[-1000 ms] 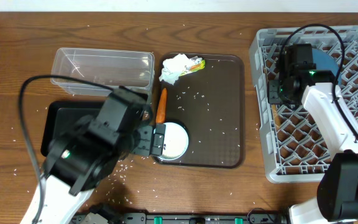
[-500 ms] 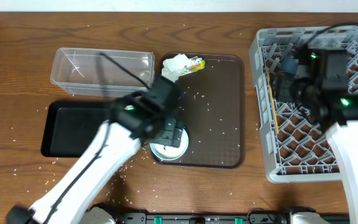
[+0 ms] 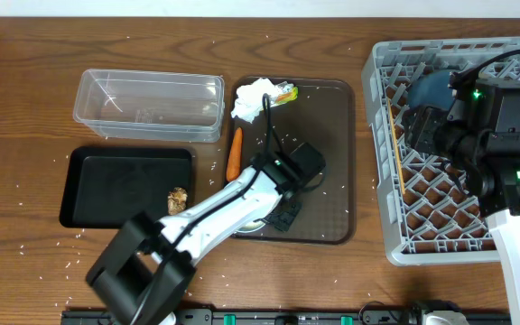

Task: Sort waste into correct bins and load items into the dishwasher rack
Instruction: 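Carry the second chopstick into the dishwasher rack with the right gripper, then lift the white bowl with the left gripper and tip rice onto black tray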

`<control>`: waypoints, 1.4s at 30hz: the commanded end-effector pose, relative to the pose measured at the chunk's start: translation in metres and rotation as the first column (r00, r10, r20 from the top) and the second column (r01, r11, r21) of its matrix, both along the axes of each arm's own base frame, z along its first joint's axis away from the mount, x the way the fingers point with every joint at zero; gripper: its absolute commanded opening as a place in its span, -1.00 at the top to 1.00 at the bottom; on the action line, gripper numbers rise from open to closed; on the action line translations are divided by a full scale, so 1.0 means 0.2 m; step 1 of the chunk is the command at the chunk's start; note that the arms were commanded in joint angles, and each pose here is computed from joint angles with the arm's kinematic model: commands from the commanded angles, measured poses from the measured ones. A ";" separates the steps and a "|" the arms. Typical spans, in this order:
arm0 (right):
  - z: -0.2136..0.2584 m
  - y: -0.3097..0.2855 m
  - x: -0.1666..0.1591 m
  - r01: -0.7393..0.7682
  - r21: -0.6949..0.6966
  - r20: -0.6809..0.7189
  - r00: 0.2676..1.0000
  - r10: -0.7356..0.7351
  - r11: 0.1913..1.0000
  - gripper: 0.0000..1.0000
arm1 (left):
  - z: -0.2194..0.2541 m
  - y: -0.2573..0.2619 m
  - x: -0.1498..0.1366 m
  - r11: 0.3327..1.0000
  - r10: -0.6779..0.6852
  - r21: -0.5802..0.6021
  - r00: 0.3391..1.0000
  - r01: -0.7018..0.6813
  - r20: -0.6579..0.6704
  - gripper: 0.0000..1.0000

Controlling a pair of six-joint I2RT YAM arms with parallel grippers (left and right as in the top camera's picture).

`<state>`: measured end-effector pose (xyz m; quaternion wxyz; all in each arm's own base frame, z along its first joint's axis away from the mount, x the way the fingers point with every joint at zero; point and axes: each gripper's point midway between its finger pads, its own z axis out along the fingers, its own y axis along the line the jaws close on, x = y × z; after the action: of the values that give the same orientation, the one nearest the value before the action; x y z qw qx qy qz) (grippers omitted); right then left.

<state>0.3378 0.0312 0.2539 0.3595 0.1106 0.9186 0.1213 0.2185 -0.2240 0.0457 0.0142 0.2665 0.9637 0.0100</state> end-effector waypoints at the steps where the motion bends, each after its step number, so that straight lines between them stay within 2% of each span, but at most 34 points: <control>1: 0.01 -0.01 -0.01 0.016 0.015 -0.001 1.000 -0.016 1.000 -0.12 | -0.06 0.00 0.00 1.000 -0.010 0.024 1.000 0.011 -0.017 0.04; 6: 0.01 -0.01 -0.01 0.016 0.015 -0.002 1.000 -0.016 1.000 -0.11 | -0.14 -0.01 0.01 0.999 -0.030 0.040 0.999 0.032 -0.034 0.09; 11: 0.00 -0.01 -0.02 0.016 0.015 -0.013 1.000 -0.016 1.000 -0.11 | -0.20 0.00 0.00 0.997 -0.031 0.063 0.998 0.035 -0.057 0.44; 14: -0.01 -0.01 -0.02 0.016 0.015 -0.016 1.000 -0.016 1.000 -0.10 | -0.22 0.00 0.00 0.997 -0.035 0.068 0.997 0.039 -0.062 0.53; 15: -0.01 -0.01 -0.02 0.016 0.015 -0.016 1.000 -0.016 1.000 -0.10 | -0.22 0.00 0.01 0.997 -0.043 0.068 0.997 0.047 -0.062 0.63; 16: -0.01 -0.01 -0.02 0.016 0.015 -0.016 1.000 -0.016 1.000 -0.09 | -0.22 0.00 0.01 0.996 -0.050 0.068 0.997 0.054 -0.063 0.81; 17: -0.01 -0.01 -0.02 0.016 0.015 -0.016 1.000 -0.016 1.000 -0.10 | -0.22 0.00 0.01 0.996 -0.053 0.068 0.997 0.057 -0.063 0.87; 24: -0.01 -0.01 -0.02 0.016 0.015 -0.018 1.000 -0.016 1.000 -0.09 | -0.05 0.00 0.02 0.997 -0.052 0.048 0.998 0.054 -0.037 0.87; 28: -0.01 -0.01 -0.02 0.016 0.014 -0.018 1.000 -0.016 1.000 -0.09 | 0.16 0.02 0.05 1.000 -0.002 -0.029 0.999 0.003 0.040 0.88; 34: -0.01 -0.01 -0.02 0.016 0.014 -0.019 1.000 -0.016 1.000 -0.09 | 0.47 0.30 0.14 0.976 0.193 -0.130 0.972 -0.176 0.132 0.88; 38: -0.01 -0.01 -0.02 0.016 0.014 -0.019 1.000 -0.016 1.000 -0.09 | 0.62 0.51 0.19 0.909 0.350 -0.279 0.931 -0.309 0.108 0.88; 42: -0.01 -0.01 -0.02 0.016 0.014 -0.019 1.000 -0.016 1.000 -0.09 | 0.70 0.68 0.24 0.787 0.464 -0.465 0.886 -0.406 0.012 0.88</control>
<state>0.3345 0.0312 0.2507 0.3505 0.1149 0.9215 0.1215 0.2674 -0.0910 0.1741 0.1326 0.0324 0.9852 -0.1039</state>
